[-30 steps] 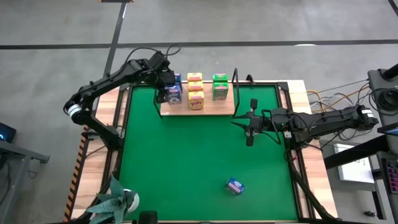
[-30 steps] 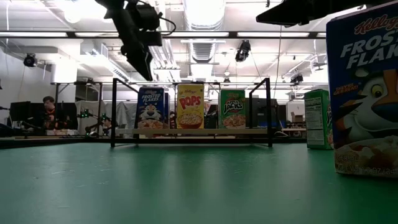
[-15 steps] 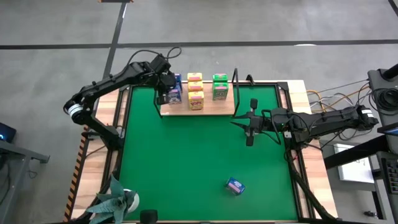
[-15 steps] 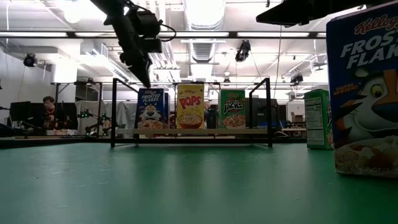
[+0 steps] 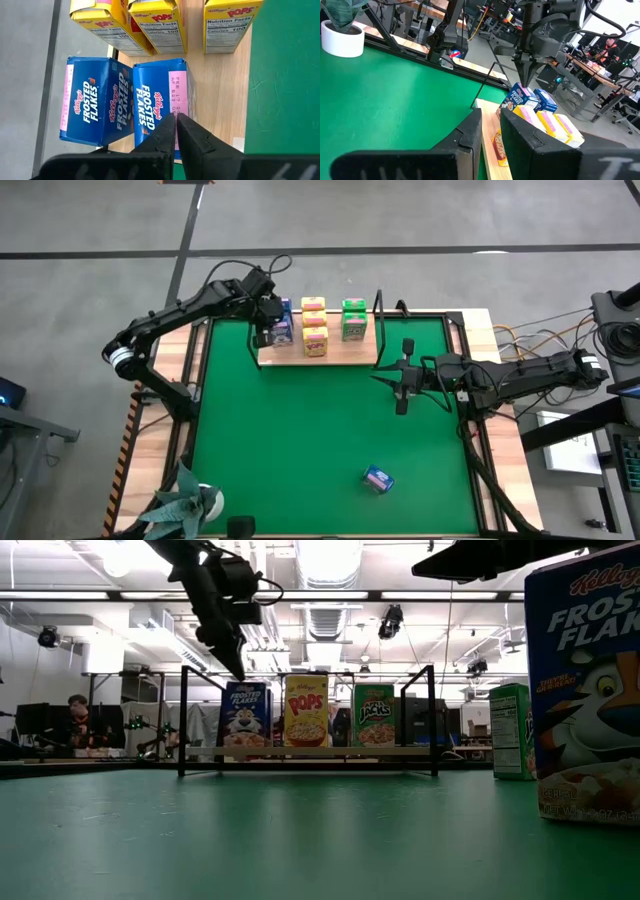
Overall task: Stack cereal on shelf
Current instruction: Put the top blue cereal box on the shelf aligned with the other blue cereal box
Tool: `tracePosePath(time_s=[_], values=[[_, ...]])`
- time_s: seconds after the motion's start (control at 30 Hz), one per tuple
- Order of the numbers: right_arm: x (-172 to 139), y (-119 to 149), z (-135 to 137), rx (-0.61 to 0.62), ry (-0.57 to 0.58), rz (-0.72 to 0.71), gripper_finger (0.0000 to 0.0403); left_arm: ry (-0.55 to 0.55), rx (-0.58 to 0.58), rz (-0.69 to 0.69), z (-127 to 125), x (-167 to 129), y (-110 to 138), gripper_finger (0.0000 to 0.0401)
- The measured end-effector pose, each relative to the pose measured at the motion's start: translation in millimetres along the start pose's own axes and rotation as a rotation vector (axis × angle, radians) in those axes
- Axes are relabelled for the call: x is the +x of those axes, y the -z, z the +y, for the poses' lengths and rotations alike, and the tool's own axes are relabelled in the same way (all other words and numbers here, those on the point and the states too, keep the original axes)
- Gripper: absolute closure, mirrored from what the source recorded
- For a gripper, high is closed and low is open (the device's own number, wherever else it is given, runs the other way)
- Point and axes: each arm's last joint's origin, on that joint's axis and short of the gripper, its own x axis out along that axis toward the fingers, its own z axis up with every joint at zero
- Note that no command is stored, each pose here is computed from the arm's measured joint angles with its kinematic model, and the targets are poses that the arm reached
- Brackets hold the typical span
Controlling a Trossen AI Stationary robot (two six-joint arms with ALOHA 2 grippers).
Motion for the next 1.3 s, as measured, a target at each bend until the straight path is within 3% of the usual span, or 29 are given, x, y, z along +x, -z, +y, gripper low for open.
tracePosePath(time_s=[0.5, 0.8, 1.03, 1.3], values=[[0, 0, 0, -0.001, 0.000, 0.000, 0.0342, -0.010, 0.007, -0.014, 1, 0, -2, 0.0401], [0, 0, 0, -0.002, 0.000, 0.000, 0.0342, -0.042, -0.019, -0.080, 2, -15, -12, 0.0401], [0, 0, 0, -0.004, 0.000, 0.000, 0.0342, -0.068, -0.082, -0.133, 4, -1, -15, 0.0401], [0, 0, 0, -0.009, 0.000, 0.000, 0.0342, -0.029, -0.070, -0.157, -3, 4, -19, 0.0401]])
